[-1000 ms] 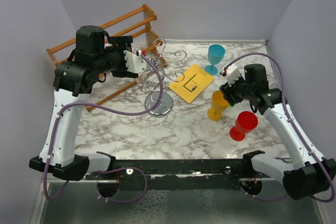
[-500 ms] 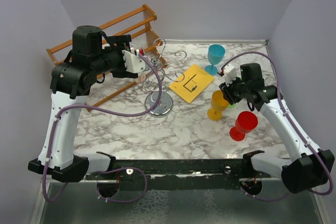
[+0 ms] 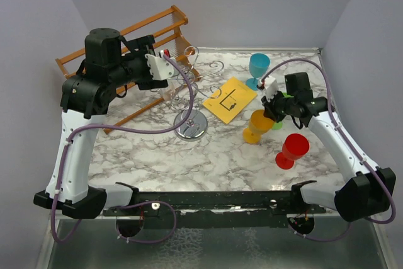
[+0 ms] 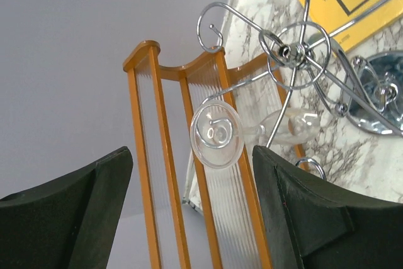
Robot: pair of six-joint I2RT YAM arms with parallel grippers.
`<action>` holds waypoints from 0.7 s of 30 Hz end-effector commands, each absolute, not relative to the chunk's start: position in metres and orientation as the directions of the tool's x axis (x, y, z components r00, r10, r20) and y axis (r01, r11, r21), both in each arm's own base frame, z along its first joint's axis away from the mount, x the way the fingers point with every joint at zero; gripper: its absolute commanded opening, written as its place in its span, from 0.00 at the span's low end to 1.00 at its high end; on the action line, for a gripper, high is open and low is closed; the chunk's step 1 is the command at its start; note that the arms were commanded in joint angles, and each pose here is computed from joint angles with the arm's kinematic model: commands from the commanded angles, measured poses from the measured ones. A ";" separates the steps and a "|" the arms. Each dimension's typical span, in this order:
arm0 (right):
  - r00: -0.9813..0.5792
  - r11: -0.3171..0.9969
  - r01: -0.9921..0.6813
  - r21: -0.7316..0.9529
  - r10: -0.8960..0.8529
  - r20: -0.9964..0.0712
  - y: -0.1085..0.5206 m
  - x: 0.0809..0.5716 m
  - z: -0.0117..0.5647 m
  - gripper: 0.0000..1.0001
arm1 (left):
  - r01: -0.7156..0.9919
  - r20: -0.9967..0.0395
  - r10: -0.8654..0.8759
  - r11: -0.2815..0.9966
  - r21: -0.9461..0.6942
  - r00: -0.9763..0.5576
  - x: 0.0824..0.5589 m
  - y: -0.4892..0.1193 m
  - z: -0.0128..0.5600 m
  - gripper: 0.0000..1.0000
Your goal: Place the wine glass upside down on the wine glass rack
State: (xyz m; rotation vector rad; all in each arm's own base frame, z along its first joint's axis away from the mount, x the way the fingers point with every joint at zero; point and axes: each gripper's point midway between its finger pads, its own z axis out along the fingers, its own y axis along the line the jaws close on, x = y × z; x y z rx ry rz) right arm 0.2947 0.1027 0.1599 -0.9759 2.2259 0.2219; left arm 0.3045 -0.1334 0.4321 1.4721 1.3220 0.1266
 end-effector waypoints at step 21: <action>0.230 0.781 -0.492 -0.386 -0.311 -0.922 0.128 0.340 0.487 0.01 | 0.760 -0.996 -0.080 0.646 -0.073 -0.028 0.309 -0.202 0.503 0.82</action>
